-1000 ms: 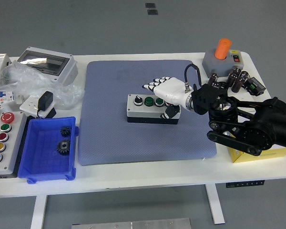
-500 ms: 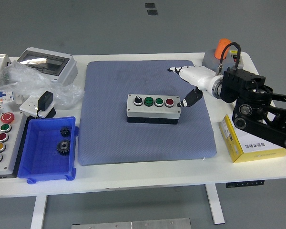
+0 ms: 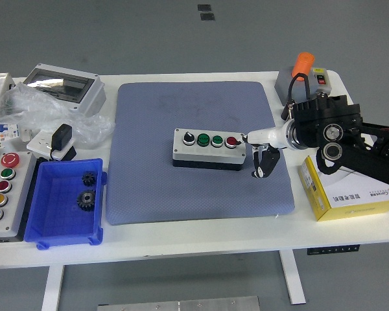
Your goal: Pick up the button,place it on the desk,press the button,press the button
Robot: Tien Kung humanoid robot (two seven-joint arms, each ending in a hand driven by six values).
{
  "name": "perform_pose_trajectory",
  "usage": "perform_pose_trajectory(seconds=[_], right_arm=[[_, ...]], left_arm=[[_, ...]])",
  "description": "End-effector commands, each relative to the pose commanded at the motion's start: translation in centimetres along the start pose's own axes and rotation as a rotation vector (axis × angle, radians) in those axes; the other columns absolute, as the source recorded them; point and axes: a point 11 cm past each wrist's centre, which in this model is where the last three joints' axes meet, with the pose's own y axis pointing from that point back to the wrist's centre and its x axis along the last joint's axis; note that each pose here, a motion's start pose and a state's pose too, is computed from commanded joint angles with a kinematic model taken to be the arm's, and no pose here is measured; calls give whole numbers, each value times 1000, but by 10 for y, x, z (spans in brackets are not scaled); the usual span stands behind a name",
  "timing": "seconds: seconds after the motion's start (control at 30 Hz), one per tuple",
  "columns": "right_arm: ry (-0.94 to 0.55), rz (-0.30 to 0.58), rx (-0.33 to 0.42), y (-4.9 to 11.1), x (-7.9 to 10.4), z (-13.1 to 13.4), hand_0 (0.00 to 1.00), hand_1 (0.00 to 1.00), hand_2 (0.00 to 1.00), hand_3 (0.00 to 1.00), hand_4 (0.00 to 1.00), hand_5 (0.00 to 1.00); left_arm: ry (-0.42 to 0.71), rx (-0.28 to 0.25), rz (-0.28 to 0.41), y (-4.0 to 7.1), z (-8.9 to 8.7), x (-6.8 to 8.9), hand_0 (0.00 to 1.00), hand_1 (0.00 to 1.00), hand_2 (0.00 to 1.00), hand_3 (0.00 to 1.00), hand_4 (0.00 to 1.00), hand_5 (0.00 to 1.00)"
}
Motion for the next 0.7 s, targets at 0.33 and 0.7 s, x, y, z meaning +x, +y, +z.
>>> perform_pose_trajectory(seconds=[0.33, 0.7], right_arm=[[-27, 24, -29, -4, 9, 8, 609, 474, 294, 998, 272, 2], [-25, 49, -23, 1, 20, 6, 600, 462, 293, 998, 265, 2]], left_arm=[[0, -2, -1, 0, 1, -1, 709, 726, 496, 662, 956, 328], [3, -2, -6, 0, 0, -2, 708, 724, 489, 653, 938, 319]])
